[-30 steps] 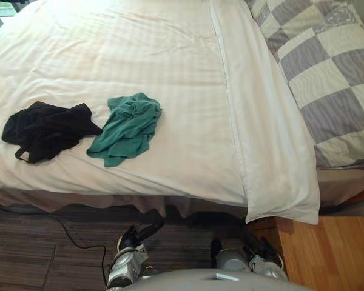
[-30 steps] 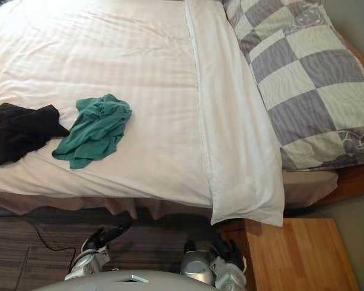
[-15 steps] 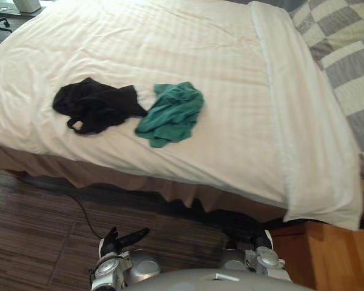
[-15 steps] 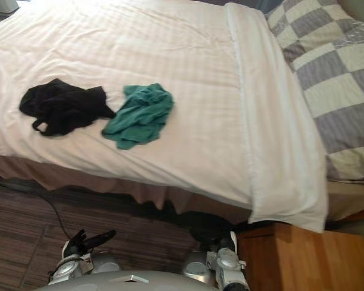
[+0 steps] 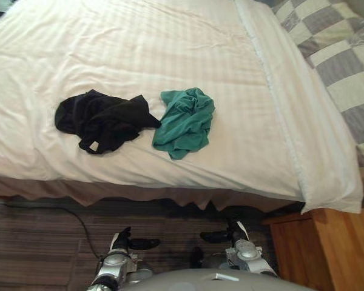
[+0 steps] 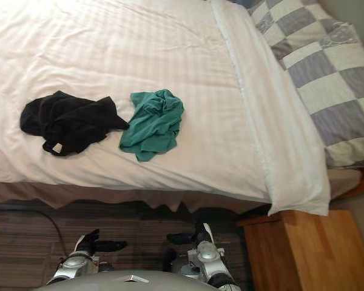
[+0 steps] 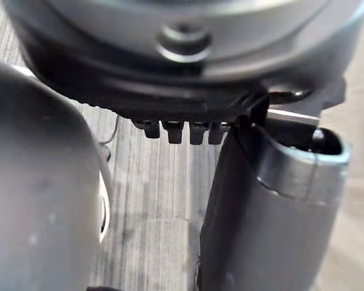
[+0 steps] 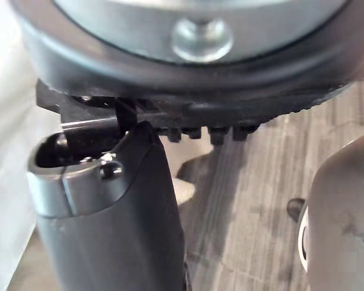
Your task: Tidy up the quilt and then pick up the clothes from the bed and put them into the laundry hamper
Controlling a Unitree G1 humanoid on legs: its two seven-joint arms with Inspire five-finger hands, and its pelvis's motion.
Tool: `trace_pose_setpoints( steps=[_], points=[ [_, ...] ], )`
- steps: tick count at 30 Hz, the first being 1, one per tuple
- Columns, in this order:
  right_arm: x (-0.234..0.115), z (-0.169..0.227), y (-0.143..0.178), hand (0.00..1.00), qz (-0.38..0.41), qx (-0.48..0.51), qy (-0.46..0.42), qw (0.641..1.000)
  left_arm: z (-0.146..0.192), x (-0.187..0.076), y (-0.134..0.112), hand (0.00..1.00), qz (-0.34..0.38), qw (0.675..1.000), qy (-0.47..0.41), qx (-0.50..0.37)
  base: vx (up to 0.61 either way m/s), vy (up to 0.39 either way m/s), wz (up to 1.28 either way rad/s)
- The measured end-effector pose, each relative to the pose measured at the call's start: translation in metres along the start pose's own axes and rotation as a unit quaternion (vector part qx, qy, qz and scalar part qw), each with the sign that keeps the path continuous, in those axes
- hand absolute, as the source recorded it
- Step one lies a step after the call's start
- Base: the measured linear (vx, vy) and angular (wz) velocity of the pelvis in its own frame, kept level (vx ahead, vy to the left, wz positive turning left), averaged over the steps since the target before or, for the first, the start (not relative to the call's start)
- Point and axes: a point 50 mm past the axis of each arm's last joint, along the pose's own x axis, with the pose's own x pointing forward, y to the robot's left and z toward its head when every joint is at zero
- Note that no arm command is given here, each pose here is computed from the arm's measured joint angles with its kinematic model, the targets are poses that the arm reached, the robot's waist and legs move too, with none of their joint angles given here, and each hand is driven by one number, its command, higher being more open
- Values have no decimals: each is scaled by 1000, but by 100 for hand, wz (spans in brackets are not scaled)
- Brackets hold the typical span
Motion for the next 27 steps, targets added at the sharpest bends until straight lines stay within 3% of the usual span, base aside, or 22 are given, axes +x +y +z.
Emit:
trace_pose_setpoints(
  steps=[3, 7, 12, 18, 23, 27],
  points=[
    [1, 6, 6, 100, 17, -41, -18, 999, 5, 1, 1, 100, 2, 1000, -6, 1, 36, -90, 6],
    [6, 10, -21, 100, -10, -75, -13, 997, 32, 0, -18, 100, -10, 998, -59, -30, 29, -25, -17],
    [5, 2, -31, 100, -42, -22, 10, 999, 38, 0, -14, 100, 7, 997, -73, -35, 121, 110, -48],
    [8, 5, -37, 100, -57, 26, 25, 998, 35, 2, -9, 100, 10, 998, -66, -7, 252, 356, -31],
    [7, 5, -2, 100, -3, 41, 30, 999, 38, 6, 9, 100, 10, 998, -46, 36, 214, 302, 35],
    [8, 10, -3, 100, 0, 1, 30, 1000, 34, 7, 9, 100, 3, 999, -29, 44, 59, 209, -33]
  ],
)
